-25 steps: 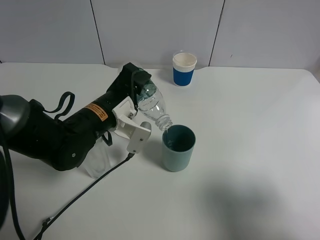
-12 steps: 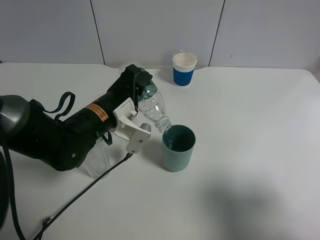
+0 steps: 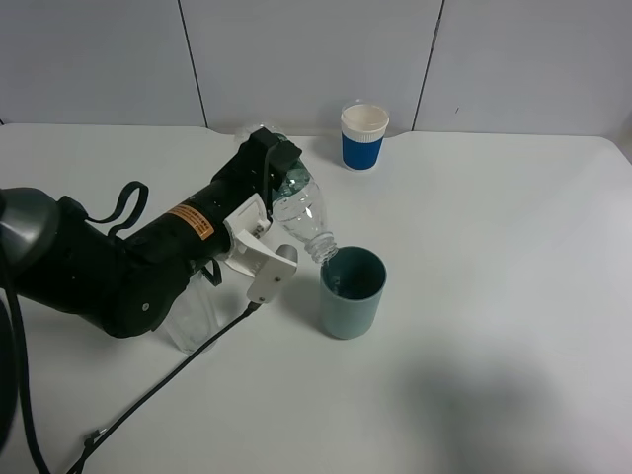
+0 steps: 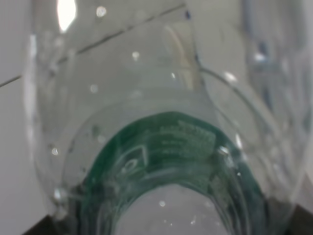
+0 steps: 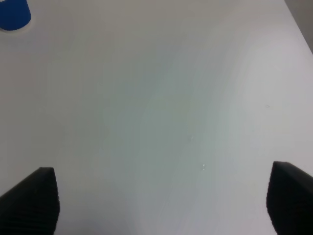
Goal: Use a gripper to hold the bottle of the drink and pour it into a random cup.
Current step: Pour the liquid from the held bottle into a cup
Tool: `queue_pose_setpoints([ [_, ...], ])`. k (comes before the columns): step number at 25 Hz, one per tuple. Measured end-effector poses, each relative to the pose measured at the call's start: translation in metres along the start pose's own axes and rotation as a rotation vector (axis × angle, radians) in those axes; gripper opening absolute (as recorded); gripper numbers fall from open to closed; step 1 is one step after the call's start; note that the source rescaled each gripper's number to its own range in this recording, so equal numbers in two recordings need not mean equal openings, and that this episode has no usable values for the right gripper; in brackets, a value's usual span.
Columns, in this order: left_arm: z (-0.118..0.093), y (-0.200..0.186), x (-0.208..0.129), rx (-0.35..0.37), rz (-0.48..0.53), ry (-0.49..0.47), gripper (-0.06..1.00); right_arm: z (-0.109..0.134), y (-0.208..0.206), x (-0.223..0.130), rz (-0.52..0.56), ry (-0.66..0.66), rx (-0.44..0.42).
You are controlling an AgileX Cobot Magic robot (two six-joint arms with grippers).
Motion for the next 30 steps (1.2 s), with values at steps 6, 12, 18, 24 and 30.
queue_pose_setpoints([
  [6, 0.0000, 0.0000, 0.0000, 0.000, 0.000, 0.005, 0.00, 0.0000, 0.0000, 0.0000, 0.000, 0.000, 0.000],
  [12, 0.0001, 0.0000, 0.0003, 0.001, -0.003, 0.013, 0.00, 0.0000, 0.0000, 0.0000, 0.000, 0.000, 0.000],
  [18, 0.0002, 0.0000, 0.0004, 0.001, -0.004, 0.014, 0.00, 0.0000, 0.0000, 0.0000, 0.000, 0.000, 0.000],
  [24, 0.0003, 0.0000, 0.0008, 0.003, -0.007, 0.018, 0.00, 0.0000, 0.0000, 0.0000, 0.000, 0.000, 0.000],
  [30, 0.0004, 0.0000, 0.0011, 0.003, -0.009, 0.019, 0.00, 0.0000, 0.0000, 0.0000, 0.000, 0.000, 0.000],
])
Point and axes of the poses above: a point on each arm's last joint axis where the gripper is mounted, y pointing out along that axis toward the gripper, z along the wrist's bending axis when the last joint is at zero, x = y × z, the point moved 3 cm from there along y, pointing out along that axis toward the gripper, and after that the axes turned 7 degrees about -y, right-handed, at the moved point
